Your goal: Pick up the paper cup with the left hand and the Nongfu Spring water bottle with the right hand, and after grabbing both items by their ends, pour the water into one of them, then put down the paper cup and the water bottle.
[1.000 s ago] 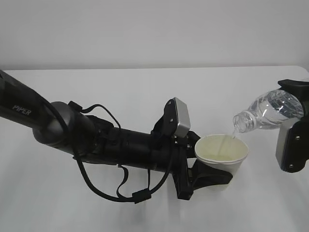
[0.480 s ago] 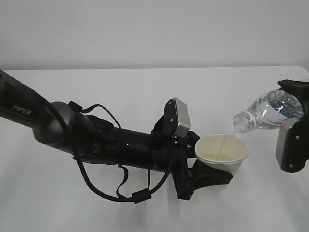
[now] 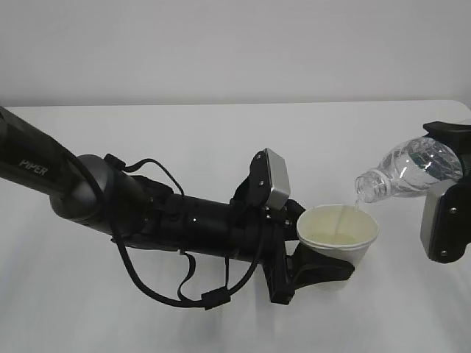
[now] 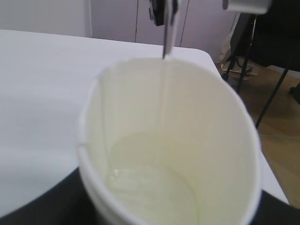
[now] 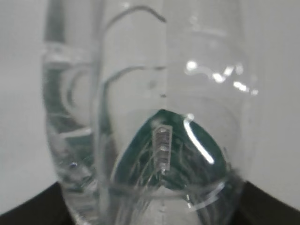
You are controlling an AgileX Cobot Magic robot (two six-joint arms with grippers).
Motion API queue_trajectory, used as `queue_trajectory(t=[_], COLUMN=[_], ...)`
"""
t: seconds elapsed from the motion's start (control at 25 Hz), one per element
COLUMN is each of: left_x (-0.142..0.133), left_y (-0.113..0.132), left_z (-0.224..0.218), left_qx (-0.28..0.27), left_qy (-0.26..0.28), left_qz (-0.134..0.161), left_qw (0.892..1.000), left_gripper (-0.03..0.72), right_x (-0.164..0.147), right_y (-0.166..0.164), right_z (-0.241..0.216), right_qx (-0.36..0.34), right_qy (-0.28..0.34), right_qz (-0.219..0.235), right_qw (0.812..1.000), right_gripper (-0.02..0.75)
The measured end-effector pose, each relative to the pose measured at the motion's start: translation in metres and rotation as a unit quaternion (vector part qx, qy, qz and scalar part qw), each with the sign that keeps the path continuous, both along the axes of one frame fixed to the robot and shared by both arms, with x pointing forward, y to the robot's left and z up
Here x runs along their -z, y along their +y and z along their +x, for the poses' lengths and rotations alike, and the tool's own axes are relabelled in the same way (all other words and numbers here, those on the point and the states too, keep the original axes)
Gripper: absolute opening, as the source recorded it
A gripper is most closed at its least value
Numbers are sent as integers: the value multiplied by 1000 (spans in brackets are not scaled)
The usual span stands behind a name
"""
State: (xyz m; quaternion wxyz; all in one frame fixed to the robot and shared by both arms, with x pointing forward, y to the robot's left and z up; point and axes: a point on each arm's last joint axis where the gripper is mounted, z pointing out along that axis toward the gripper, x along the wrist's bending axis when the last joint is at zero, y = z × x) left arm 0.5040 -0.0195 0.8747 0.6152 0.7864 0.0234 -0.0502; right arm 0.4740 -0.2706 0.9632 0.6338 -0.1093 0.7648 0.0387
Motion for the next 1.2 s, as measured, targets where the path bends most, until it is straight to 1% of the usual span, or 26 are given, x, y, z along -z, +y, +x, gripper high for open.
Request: queue_trajectory(t=[1.2], left_x=[4], left_y=[0], left_z=[0], left_qx=[0], left_qy=[4], left_qz=[3], left_qw=[1000], left_gripper=[429], right_x=[0], right_y=[1], right_z=[2], right_qx=[-4], right_qy=[8], right_qz=[-8], right_qw=[1000], right_gripper=[430])
